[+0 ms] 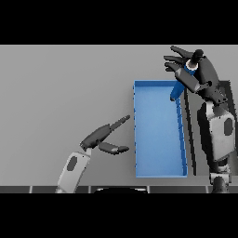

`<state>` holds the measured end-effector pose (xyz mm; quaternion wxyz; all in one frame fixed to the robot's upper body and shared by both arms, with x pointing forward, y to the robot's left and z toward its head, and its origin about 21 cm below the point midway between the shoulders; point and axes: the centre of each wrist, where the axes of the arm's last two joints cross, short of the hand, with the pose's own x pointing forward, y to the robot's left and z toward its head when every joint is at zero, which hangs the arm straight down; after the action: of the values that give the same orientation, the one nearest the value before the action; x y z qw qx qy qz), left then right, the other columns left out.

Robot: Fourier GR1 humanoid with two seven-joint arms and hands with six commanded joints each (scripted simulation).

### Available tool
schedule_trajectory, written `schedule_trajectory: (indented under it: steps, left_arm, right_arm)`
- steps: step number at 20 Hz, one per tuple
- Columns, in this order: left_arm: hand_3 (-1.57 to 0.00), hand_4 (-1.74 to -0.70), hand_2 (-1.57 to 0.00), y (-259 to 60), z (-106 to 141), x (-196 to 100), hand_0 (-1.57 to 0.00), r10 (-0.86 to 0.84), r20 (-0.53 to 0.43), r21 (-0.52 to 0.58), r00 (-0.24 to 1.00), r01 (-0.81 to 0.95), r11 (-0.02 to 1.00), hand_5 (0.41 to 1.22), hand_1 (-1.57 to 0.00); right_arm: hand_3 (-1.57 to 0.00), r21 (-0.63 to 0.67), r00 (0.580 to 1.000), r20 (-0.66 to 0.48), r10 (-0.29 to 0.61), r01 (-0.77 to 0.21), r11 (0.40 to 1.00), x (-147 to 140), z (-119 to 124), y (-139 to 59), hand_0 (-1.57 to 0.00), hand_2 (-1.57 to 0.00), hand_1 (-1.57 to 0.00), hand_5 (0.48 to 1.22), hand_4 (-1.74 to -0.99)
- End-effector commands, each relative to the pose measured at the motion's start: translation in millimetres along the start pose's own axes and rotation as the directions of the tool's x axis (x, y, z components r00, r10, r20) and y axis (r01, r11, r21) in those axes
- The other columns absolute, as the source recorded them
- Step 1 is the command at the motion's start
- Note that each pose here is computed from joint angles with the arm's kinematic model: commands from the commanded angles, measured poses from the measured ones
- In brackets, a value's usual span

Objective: Pick up the blue pipe and place it into the blue bin.

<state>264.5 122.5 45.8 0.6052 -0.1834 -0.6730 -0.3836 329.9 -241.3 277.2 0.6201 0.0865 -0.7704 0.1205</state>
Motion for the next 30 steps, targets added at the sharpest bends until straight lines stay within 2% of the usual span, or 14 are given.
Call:
schedule_trajectory:
  steps: [1, 4, 8, 13, 14, 17, 18, 19, 21, 23, 25, 26, 27, 30]
  left_arm:
    - [0.0, -0.87, 0.0, -1, 0, 2, 0.0, -0.01, 0.0, -0.002, 1.0, 0.01, 1.0, 0.419, 0.0]
    - [0.0, -0.87, 0.0, -4, 1, 1, 0.0, 0.013, 0.004, -0.006, 1.0, -0.013, 1.0, 0.422, 0.0]
    - [0.0, -0.88, 0.0, -5, 6, 1, 0.0, 0.016, -0.002, -0.005, 1.0, -0.016, 1.0, 0.427, 0.0]
    - [0.0, -0.89, 0.0, -6, 3, 2, 0.0, 0.017, 0.002, 0.001, 1.0, -0.017, 1.0, 0.422, 0.0]
    - [0.0, -0.89, 0.0, -7, 6, 0, 0.0, 0.017, 0.007, -0.001, 1.0, -0.017, 1.0, 0.42, 0.0]
    - [0.0, -0.88, 0.0, -4, 5, 2, 0.0, 0.008, -0.009, 0.001, 1.0, -0.008, 1.0, 0.421, 0.0]
    - [0.0, -0.88, 0.0, -4, 3, 2, 0.0, 0.008, -0.01, 0.003, 1.0, -0.008, 1.0, 0.421, 0.0]
    - [0.0, -0.88, 0.0, -4, 2, 3, 0.0, 0.004, -0.012, 0.0, 1.0, -0.004, 1.0, 0.421, 0.0]
    - [0.0, -0.88, 0.0, -5, 3, 1, 0.0, 0.005, -0.011, -0.003, 1.0, -0.005, 1.0, 0.422, 0.0]
    - [0.0, -0.88, 0.0, -7, 5, 1, 0.0, 0.006, -0.006, -0.003, 1.0, -0.006, 1.0, 0.427, 0.0]
    - [0.0, -0.88, 0.0, -8, 5, 1, 0.0, 0.006, -0.006, 0.001, 1.0, -0.006, 1.0, 0.43, 0.0]
    - [0.0, -0.88, 0.0, -9, 6, 2, 0.0, 0.01, -0.002, 0.0, 1.0, -0.01, 1.0, 0.429, 0.0]
    - [0.0, -0.88, 0.0, -13, 4, 5, 0.0, 0.016, 0.001, -0.004, 1.0, -0.016, 1.0, 0.429, 0.0]
    - [0.0, -0.89, 0.0, -11, 3, 5, 0.0, 0.014, 0.002, 0.001, 1.0, -0.014, 1.0, 0.426, 0.0]
  right_arm:
    - [-1.57, -0.007, 1.0, -0.029, 0.008, -0.008, 1.0, -9, 7, -2.3, -1.57, -1.57, -1.57, 1.221, -1.741]
    - [-1.57, -0.057, 0.992, -0.126, 0.012, -0.019, 0.998, -38, 26, -9.2, -1.57, -1.57, -1.57, 1.221, -1.741]
    - [-1.57, -0.145, 0.966, -0.258, -0.032, -0.006, 0.989, -76, 56, -7.5, -1.57, -1.57, -1.57, 1.221, -1.741]
    - [-1.52, -0.262, 0.896, -0.438, -0.067, -0.056, 0.963, -108, 82, -0.8, -1.57, -1.57, -1.57, 1.221, -1.741]
    - [-1.26, -0.269, 0.881, -0.469, -0.067, -0.071, 0.96, -114, 83, 3.3, -1.57, -1.57, -1.57, 1.221, -1.741]
    - [-0.91, -0.281, 0.819, -0.572, -0.046, -0.143, 0.949, -132, 93, 7.1, -1.57, -1.57, -1.57, 1.221, -1.741]
    - [-0.85, -0.293, 0.799, -0.599, -0.05, -0.16, 0.943, -135, 89, 8.3, -1.57, -1.57, -1.55, 1.221, -1.741]
    - [-0.79, -0.285, 0.781, -0.622, -0.049, -0.168, 0.944, -139, 87, 8.9, -1.46, -1.34, -1.34, 1.221, -1.678]
    - [-0.5, -0.264, 0.751, -0.659, -0.037, -0.185, 0.946, -144, 89, 7.4, -0.94, -0.86, -0.85, 1.221, -1.503]
    - [-0.32, -0.225, 0.696, -0.718, -0.005, -0.225, 0.948, -147, 89, 2.3, -0.6, -0.55, -0.55, 1.221, -1.337]
    - [-0.21, -0.108, 0.666, -0.738, 0.105, -0.269, 0.957, -144, 83, 8.4, -0.38, -0.35, -0.35, 1.137, -1.219]
    - [-0.16, -0.051, 0.659, -0.734, 0.165, -0.296, 0.954, -144, 81, 12.7, -0.31, -0.28, -0.28, 1.084, -1.175]
    - [-0.13, -0.006, 0.633, -0.746, 0.207, -0.318, 0.948, -147, 81, 14.4, -0.24, -0.22, -0.22, 1.03, -1.142]
    - [-0.07, 0.028, 0.571, -0.791, 0.22, -0.325, 0.945, -153, 87, 11.8, -0.12, -0.11, -0.11, 0.898, -1.078]
